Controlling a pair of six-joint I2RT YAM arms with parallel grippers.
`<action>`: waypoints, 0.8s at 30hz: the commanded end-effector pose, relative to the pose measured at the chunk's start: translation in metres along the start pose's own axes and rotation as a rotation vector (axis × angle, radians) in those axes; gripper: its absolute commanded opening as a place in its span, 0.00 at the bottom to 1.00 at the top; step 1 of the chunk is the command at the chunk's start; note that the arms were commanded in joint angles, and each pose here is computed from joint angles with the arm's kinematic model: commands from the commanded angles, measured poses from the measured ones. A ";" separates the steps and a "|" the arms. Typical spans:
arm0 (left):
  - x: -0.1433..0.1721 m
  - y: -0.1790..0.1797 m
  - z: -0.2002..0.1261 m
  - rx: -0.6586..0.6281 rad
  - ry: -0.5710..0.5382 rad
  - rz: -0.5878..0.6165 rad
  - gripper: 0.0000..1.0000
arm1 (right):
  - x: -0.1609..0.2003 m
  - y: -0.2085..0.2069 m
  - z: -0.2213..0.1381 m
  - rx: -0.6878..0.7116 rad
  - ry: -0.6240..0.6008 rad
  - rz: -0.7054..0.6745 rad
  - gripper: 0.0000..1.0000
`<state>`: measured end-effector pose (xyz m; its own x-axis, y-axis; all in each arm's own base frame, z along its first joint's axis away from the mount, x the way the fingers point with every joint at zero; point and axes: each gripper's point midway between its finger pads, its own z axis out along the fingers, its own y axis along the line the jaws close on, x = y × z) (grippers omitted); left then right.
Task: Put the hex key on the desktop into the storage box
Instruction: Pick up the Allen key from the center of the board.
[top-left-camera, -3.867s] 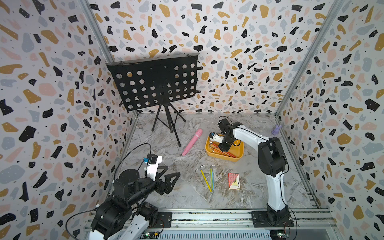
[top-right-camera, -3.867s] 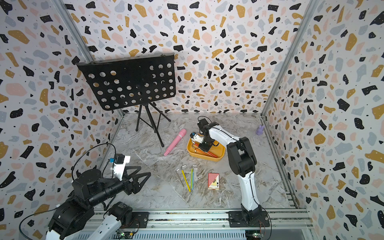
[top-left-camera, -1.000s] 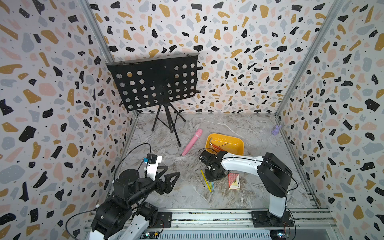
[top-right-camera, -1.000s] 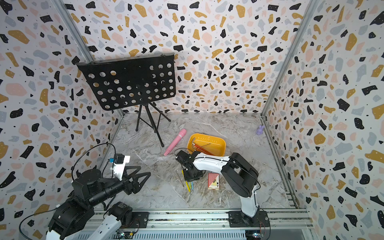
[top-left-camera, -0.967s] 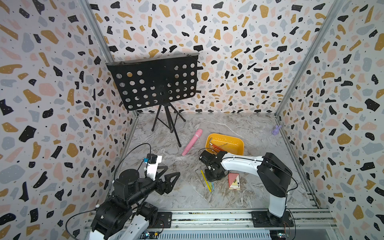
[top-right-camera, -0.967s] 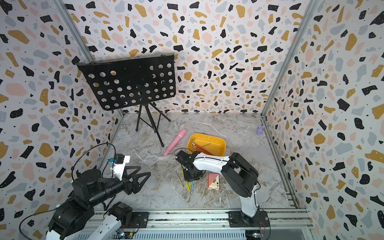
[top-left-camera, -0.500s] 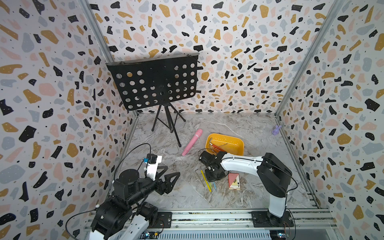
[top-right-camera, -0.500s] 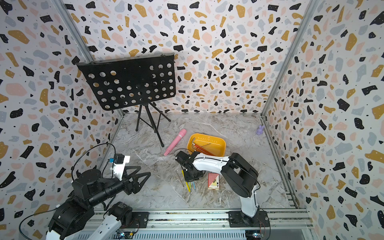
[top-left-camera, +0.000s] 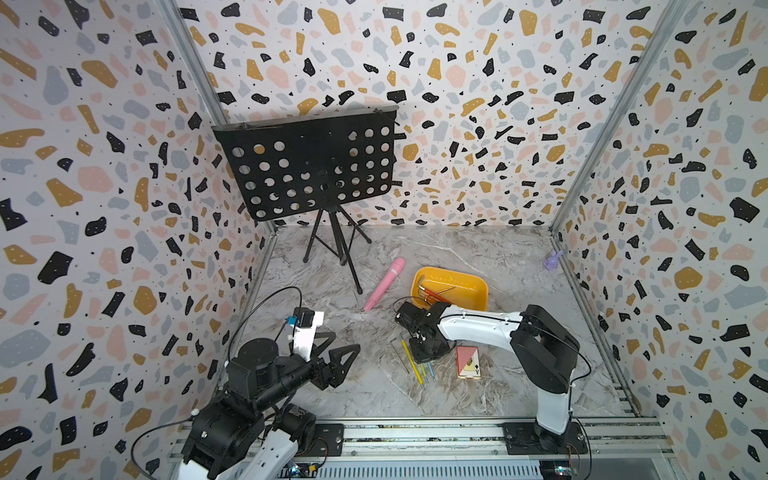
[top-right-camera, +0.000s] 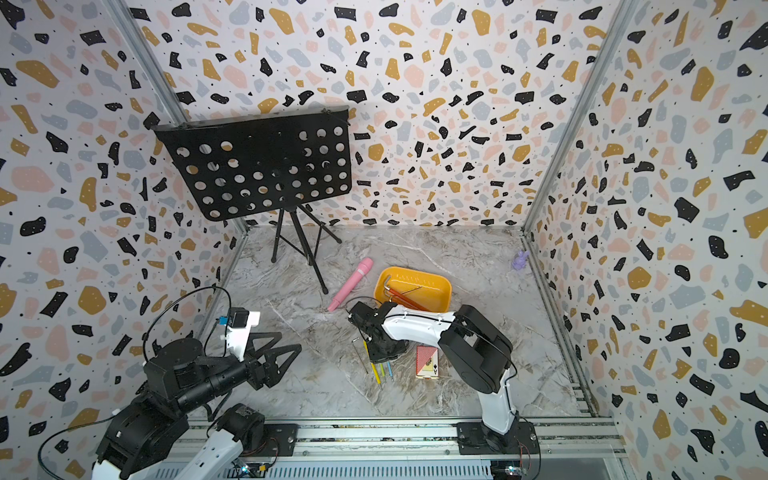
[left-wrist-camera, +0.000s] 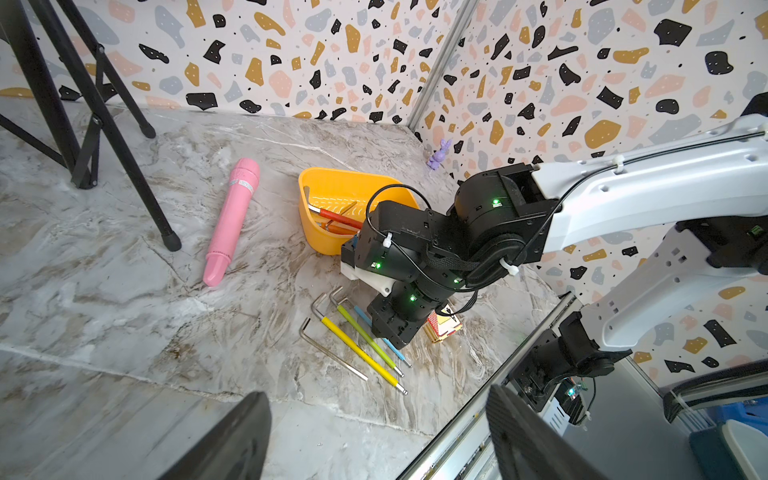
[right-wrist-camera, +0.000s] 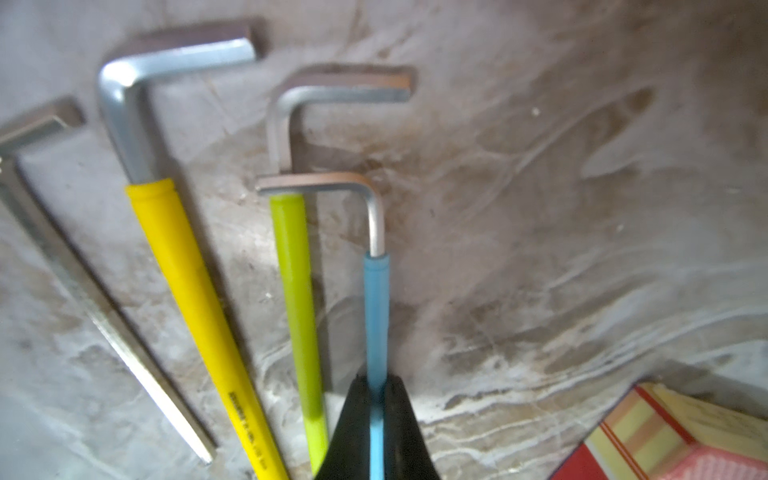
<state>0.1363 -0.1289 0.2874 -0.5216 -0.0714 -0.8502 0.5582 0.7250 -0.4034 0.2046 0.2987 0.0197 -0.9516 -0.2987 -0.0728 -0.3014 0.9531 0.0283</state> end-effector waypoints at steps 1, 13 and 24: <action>-0.007 -0.001 0.000 0.004 -0.038 0.013 0.86 | 0.008 -0.019 0.013 0.092 0.040 -0.006 0.00; -0.007 0.000 0.001 0.000 -0.037 0.011 0.85 | -0.011 -0.012 -0.049 0.023 -0.101 -0.052 0.00; -0.007 0.000 0.001 0.000 -0.034 0.009 0.85 | -0.047 -0.023 -0.130 0.001 -0.333 -0.348 0.00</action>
<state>0.1364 -0.1288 0.2874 -0.5216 -0.0718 -0.8502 0.5577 0.7255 -0.4034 0.2301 0.2952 0.1135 -0.8219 -0.4773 -0.3110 -0.5059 0.8625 0.0134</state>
